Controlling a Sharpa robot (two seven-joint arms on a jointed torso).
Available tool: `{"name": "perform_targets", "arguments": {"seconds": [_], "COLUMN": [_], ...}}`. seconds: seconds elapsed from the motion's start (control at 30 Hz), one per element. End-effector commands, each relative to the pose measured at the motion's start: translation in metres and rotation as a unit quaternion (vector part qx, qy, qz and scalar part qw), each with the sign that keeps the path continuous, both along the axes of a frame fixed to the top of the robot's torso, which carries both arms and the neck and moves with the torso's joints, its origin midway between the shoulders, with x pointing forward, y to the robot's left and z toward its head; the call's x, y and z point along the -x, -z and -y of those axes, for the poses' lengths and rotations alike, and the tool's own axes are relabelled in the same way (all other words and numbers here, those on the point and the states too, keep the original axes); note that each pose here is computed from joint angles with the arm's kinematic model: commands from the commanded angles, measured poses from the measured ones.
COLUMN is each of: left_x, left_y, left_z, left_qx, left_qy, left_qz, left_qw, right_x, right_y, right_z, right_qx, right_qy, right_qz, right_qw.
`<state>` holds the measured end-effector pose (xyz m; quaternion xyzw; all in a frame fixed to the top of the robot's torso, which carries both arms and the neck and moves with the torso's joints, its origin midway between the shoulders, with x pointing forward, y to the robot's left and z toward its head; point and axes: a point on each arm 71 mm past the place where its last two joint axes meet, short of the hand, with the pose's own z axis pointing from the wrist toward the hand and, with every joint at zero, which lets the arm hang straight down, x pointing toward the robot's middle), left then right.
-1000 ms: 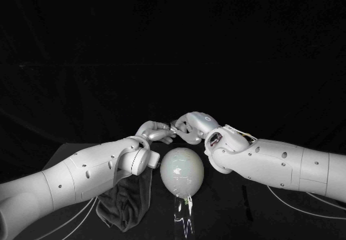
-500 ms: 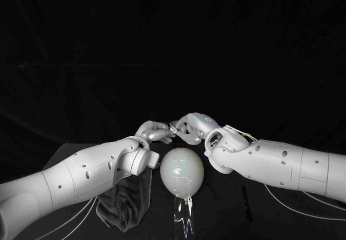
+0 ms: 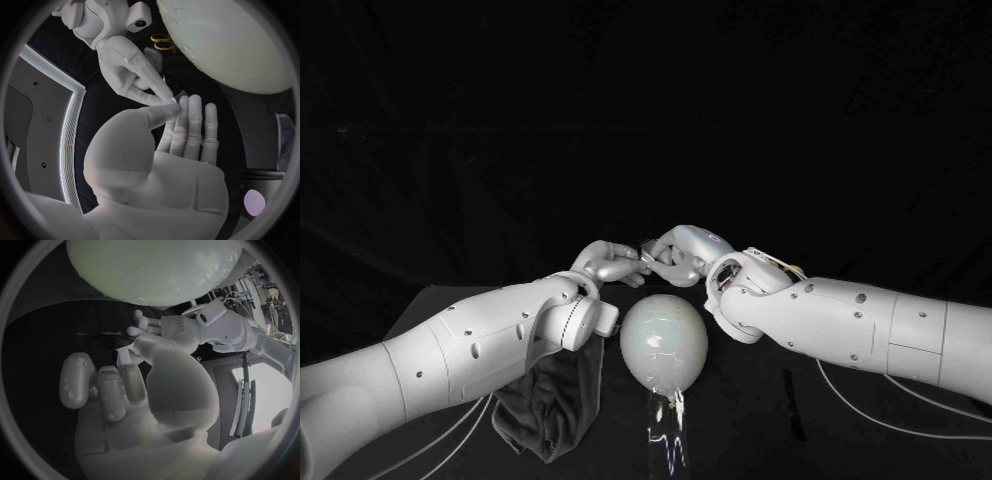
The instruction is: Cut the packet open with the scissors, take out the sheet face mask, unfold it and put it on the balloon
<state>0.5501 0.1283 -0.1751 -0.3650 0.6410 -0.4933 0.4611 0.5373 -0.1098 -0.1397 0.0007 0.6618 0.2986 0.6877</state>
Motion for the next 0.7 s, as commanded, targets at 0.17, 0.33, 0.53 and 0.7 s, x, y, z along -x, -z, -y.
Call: {"name": "perform_targets", "arguments": {"seconds": [0.17,0.33,0.53,0.7], "left_x": [0.0021,0.0022,0.0023,0.0022], "left_y": [-0.0033,-0.0032,-0.0032,-0.0032], "left_z": [0.0067,0.0069,0.0075,0.0075], "left_qx": [-0.004,-0.004,-0.004,-0.005], "left_qy": [0.023,0.024,0.026,0.026], "left_qz": [0.011,0.011,0.011,0.011], "left_qw": [1.0,1.0,1.0,1.0], "right_x": [-0.0021,-0.0013,0.0002,0.0005], "right_y": [0.0017,0.0022,0.0025,0.0019], "right_z": [-0.0002,-0.0019,-0.004,-0.0035], "right_qx": [-0.013,-0.015,-0.017,-0.02], "right_qy": [0.001,-0.006,-0.014,-0.017], "right_qz": [-0.019,-0.025,-0.029,-0.025], "right_qw": [1.0,1.0,0.999,0.999]}}
